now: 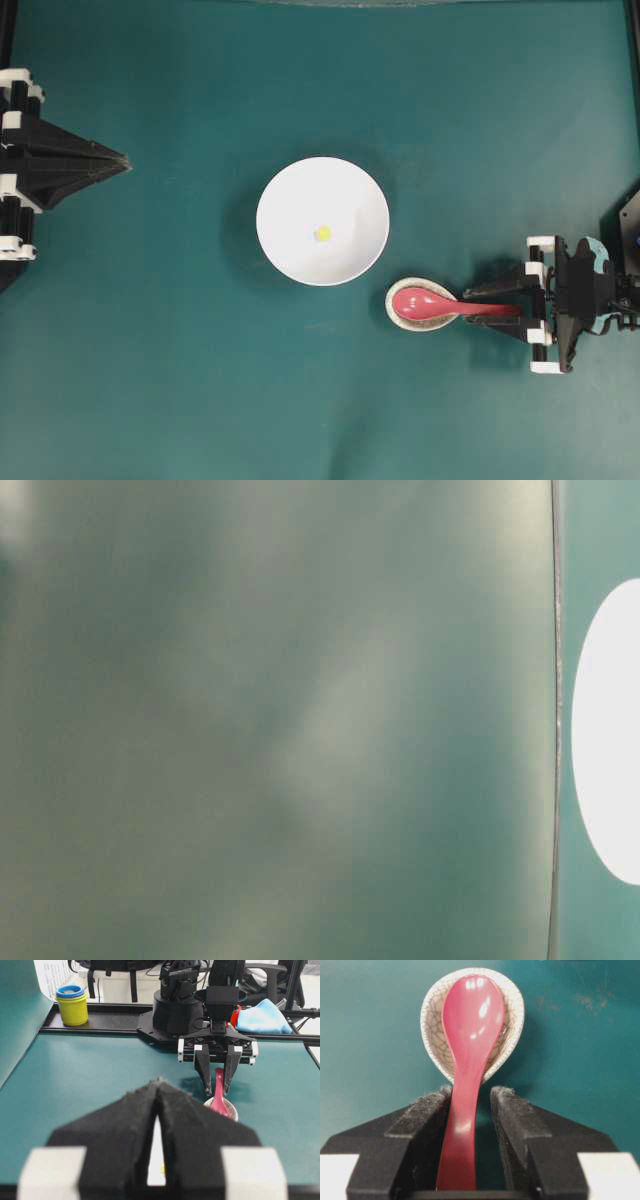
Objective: Scoop the yellow hexagonal prism block from the bowl with a spoon using the right arm.
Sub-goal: 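Close the right gripper on the red spoon handle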
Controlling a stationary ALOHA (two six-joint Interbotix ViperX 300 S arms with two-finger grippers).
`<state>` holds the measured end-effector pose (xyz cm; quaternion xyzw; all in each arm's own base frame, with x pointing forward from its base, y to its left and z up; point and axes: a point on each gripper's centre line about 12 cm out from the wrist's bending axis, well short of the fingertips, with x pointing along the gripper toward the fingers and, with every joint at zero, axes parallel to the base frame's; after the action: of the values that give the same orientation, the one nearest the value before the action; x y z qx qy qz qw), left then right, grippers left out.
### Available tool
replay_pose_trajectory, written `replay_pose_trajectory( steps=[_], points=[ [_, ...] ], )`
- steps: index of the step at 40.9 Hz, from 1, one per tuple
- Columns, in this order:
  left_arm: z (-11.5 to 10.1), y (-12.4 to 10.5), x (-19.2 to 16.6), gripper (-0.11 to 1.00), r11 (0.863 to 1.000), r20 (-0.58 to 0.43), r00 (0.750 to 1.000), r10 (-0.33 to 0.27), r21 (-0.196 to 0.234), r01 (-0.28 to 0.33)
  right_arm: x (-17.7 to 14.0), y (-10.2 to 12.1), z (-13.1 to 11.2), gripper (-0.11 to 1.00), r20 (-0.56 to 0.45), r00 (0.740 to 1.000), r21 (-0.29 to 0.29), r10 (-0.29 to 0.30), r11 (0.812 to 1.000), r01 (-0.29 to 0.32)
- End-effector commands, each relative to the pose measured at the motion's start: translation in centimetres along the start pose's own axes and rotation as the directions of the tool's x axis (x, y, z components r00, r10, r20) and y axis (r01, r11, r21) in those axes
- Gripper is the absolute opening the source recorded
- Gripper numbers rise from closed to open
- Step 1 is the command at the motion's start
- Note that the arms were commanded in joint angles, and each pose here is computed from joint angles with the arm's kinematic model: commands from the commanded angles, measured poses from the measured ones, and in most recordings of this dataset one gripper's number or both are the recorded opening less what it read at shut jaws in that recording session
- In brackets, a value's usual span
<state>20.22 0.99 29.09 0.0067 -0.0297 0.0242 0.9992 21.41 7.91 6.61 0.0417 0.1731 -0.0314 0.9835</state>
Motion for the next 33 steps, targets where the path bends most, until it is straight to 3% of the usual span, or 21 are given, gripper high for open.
replay_pose_trajectory(
  steps=[1,26,33],
  points=[
    [0.58,0.03,0.26,0.04,1.0,0.014,1.0,0.001,0.0,-0.001,0.04,0.35,0.41,0.43,0.023,1.0,0.001,0.012,1.0,-0.012],
    [0.51,0.03,0.28,0.04,1.0,0.009,1.0,0.001,-0.001,-0.001,0.09,0.45,0.62,0.43,0.039,0.999,-0.004,0.015,1.0,-0.015],
    [0.54,0.03,0.26,0.04,1.0,0.011,1.0,0.001,-0.005,-0.001,0.09,0.45,0.62,0.32,0.039,0.999,-0.004,0.015,1.0,-0.015]
  ],
)
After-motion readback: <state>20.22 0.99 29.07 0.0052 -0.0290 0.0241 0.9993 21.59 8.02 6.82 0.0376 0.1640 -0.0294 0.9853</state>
